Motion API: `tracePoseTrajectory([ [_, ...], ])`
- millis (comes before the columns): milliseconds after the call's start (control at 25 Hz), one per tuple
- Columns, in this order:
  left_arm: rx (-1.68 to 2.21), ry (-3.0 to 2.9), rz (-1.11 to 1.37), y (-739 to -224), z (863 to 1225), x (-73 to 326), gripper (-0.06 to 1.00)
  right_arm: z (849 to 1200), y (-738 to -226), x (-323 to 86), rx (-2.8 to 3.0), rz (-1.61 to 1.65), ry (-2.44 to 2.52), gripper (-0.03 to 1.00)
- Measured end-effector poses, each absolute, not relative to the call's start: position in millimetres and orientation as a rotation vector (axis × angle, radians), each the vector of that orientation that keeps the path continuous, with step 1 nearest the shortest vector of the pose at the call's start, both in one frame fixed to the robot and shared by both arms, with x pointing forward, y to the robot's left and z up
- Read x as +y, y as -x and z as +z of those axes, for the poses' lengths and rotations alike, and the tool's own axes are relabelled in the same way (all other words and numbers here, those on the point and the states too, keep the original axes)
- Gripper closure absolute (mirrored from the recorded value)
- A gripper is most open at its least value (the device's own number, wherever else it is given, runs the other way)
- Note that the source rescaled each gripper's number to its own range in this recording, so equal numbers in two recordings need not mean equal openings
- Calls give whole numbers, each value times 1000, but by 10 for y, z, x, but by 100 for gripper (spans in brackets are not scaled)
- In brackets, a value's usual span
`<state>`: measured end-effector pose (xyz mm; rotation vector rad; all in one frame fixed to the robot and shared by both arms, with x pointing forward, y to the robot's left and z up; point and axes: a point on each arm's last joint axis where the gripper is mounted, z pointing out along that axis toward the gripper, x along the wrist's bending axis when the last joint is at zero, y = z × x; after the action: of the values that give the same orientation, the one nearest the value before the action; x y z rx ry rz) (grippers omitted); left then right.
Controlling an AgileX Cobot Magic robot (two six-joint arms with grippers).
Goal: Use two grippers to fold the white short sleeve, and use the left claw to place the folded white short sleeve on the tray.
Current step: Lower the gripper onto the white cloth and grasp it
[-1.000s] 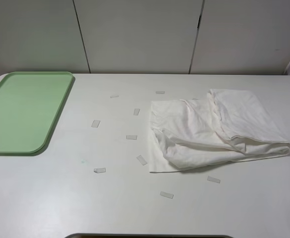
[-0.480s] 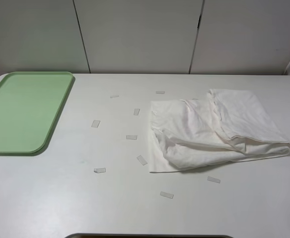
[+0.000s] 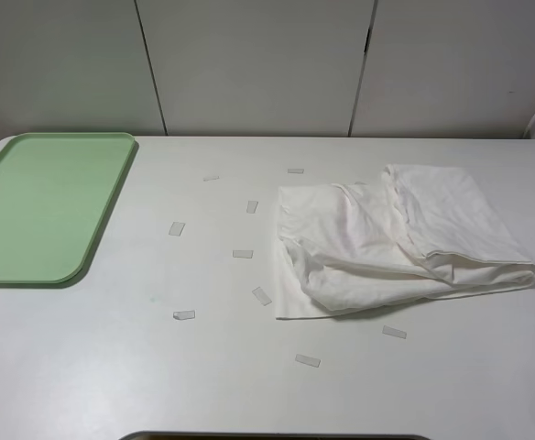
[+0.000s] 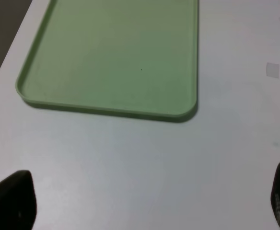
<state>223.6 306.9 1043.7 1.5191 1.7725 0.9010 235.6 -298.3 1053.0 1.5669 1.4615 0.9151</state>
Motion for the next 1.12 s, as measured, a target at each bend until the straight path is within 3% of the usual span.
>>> tracePoseTrajectory([
  [1120, 1773, -1519, 901, -2236, 10437, 3069, -4, 10528, -2357, -2983, 1462, 914, -1567, -3],
])
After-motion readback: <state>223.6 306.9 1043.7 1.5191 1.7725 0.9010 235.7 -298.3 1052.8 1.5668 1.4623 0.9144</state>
